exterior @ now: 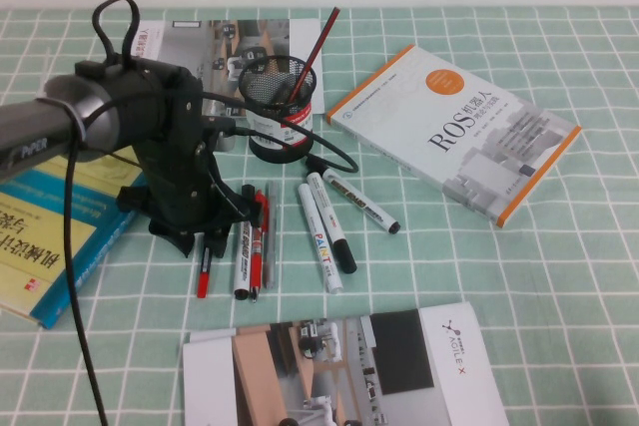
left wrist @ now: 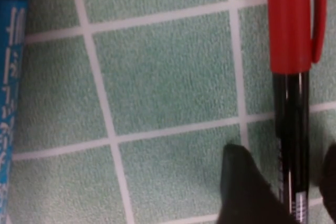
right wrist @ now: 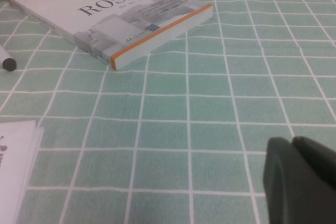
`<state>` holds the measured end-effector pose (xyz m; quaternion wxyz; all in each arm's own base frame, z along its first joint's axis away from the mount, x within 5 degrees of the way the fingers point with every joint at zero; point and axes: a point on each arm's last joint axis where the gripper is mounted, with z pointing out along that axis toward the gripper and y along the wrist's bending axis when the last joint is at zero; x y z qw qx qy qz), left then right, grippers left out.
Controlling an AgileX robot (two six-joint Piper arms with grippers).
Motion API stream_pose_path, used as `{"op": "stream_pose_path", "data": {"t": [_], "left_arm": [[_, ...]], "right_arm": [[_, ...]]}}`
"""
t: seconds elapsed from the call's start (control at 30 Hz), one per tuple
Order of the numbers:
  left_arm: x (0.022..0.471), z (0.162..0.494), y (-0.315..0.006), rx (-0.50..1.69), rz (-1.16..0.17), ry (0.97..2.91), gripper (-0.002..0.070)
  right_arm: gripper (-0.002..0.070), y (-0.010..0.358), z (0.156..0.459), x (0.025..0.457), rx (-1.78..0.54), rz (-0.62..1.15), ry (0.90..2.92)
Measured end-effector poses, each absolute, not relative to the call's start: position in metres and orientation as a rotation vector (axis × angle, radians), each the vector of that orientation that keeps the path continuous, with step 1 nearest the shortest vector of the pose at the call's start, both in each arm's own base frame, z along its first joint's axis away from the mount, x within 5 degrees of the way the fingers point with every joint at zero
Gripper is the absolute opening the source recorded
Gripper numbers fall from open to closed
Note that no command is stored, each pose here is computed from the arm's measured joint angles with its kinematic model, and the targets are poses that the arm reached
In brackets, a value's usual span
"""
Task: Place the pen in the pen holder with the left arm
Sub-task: Pick up the pen on the table, then place the pen onto the pen holder
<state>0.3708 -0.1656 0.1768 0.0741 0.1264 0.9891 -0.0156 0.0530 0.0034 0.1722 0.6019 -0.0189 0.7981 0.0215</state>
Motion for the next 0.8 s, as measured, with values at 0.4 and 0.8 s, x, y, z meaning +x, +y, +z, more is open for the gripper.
{"op": "stream_pose_path", "data": {"t": [0.4, 0.8], "left_arm": [[0.372, 0.175, -0.170, 0.460, -0.010, 2.952, 0.0060], [0.338, 0.278, -0.177, 0.517, -0.365, 2.427, 0.0060]], "right_arm": [[-0.0020, 0.003, 0.172, 0.053, -0.044, 0.050, 1.849], [-0.0020, 0.003, 0.172, 0.053, -0.044, 0.050, 1.849]]}}
